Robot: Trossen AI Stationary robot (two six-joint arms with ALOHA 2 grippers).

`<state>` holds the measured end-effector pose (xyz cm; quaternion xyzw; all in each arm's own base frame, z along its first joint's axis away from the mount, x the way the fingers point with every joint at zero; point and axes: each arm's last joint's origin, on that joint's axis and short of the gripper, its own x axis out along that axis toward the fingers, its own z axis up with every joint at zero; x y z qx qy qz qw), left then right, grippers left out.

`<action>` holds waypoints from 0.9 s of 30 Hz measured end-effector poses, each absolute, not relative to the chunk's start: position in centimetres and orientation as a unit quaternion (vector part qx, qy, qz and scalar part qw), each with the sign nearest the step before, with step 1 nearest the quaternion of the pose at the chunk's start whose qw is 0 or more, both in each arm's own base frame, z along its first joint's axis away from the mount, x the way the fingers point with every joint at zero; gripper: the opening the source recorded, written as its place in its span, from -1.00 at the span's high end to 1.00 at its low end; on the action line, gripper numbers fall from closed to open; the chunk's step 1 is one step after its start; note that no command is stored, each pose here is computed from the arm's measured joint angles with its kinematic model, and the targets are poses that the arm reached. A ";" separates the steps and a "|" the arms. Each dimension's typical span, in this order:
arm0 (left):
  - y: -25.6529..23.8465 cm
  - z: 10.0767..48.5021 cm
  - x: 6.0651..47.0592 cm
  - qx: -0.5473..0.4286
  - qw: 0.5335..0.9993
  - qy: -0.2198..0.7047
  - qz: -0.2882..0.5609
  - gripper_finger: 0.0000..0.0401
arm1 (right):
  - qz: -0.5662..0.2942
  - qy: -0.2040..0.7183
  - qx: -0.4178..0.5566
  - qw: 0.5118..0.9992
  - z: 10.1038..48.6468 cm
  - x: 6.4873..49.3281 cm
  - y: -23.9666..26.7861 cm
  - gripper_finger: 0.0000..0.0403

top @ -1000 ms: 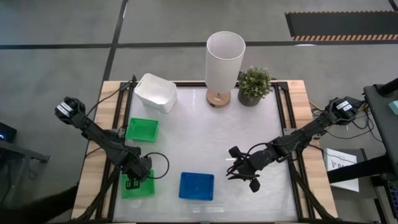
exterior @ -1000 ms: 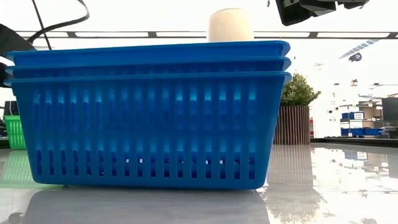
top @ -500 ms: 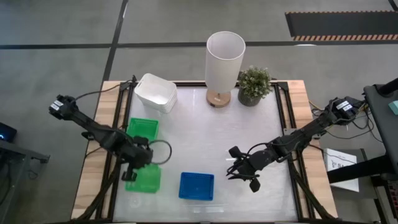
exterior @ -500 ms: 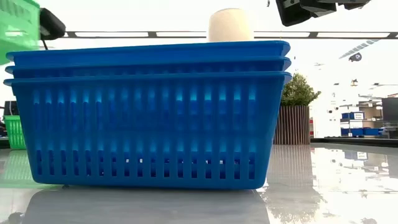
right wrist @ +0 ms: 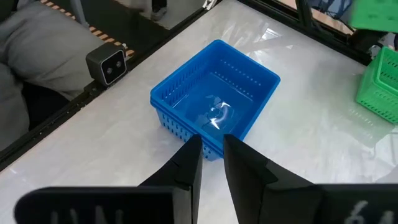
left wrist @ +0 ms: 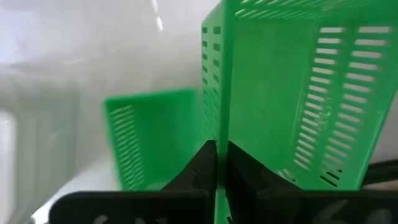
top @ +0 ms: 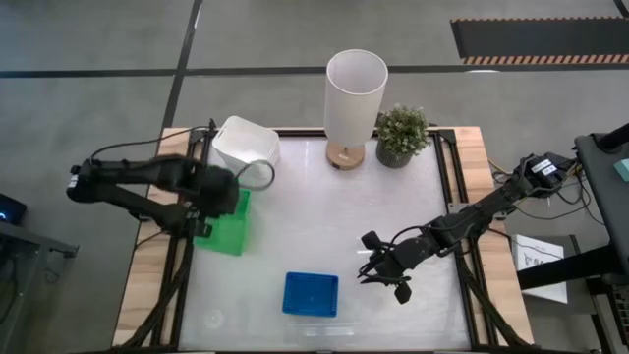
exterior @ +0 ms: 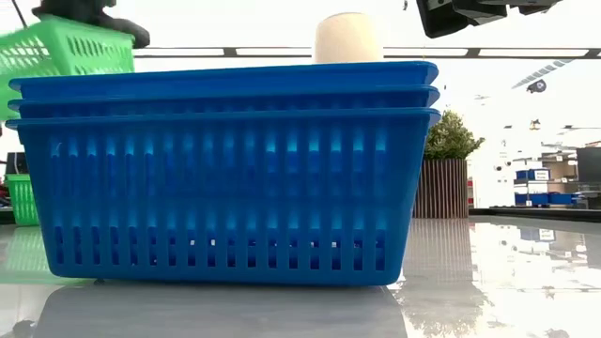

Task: Stack baskets by color
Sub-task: Stack the bottom green bin on the green bins

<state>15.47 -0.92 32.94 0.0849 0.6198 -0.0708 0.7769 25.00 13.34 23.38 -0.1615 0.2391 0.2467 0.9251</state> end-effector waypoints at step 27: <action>10.9 28.5 16.8 0.109 0.696 0.702 -0.105 1.00 | 0.247 0.239 -0.164 0.925 23.4 25.0 13.3 0.72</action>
